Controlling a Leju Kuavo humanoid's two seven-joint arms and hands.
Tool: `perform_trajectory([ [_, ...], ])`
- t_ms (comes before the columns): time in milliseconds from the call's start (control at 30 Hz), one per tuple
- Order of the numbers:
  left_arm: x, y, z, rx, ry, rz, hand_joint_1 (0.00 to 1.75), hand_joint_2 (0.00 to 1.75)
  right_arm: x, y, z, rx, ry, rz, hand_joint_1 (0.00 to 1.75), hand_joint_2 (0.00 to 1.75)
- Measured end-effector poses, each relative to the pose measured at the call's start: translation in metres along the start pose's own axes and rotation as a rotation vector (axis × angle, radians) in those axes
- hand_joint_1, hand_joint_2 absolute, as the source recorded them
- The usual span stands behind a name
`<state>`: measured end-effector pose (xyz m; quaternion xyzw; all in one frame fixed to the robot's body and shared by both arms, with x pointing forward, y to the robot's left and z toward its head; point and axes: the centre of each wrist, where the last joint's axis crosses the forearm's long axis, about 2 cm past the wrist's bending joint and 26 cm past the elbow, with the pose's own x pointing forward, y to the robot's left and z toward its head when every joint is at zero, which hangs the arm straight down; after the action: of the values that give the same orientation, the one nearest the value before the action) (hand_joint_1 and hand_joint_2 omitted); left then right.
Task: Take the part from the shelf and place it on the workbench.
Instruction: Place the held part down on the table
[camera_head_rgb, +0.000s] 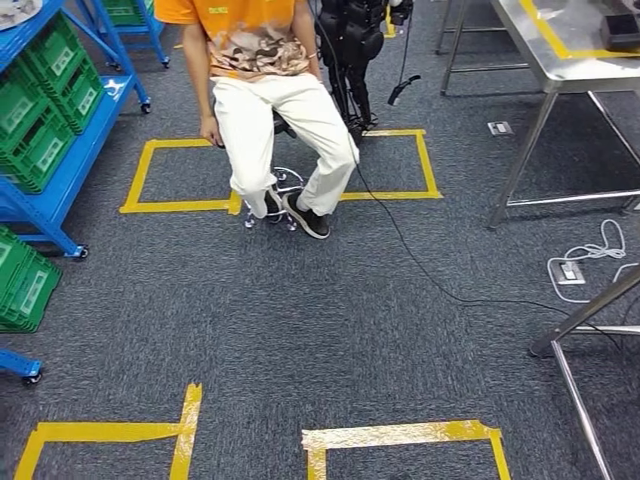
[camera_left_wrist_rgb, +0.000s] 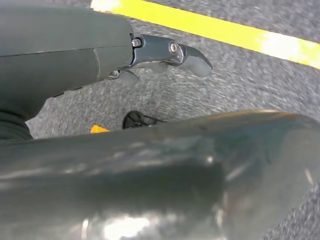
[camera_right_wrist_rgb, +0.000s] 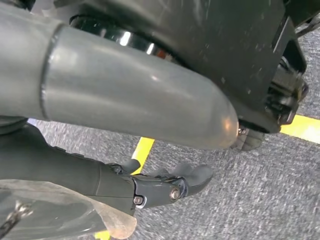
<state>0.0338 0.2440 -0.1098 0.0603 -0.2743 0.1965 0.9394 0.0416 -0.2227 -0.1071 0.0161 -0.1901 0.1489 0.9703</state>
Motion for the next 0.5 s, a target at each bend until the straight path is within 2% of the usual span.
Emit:
perform_trajectory([
  [500, 0.0, -0.0017, 0.0002, -0.001, 0.002, 0.001, 0.0, 0.0, -0.0006, 0.0, 0.0001, 0.001, 0.001, 0.004, 0.0, 0.0],
])
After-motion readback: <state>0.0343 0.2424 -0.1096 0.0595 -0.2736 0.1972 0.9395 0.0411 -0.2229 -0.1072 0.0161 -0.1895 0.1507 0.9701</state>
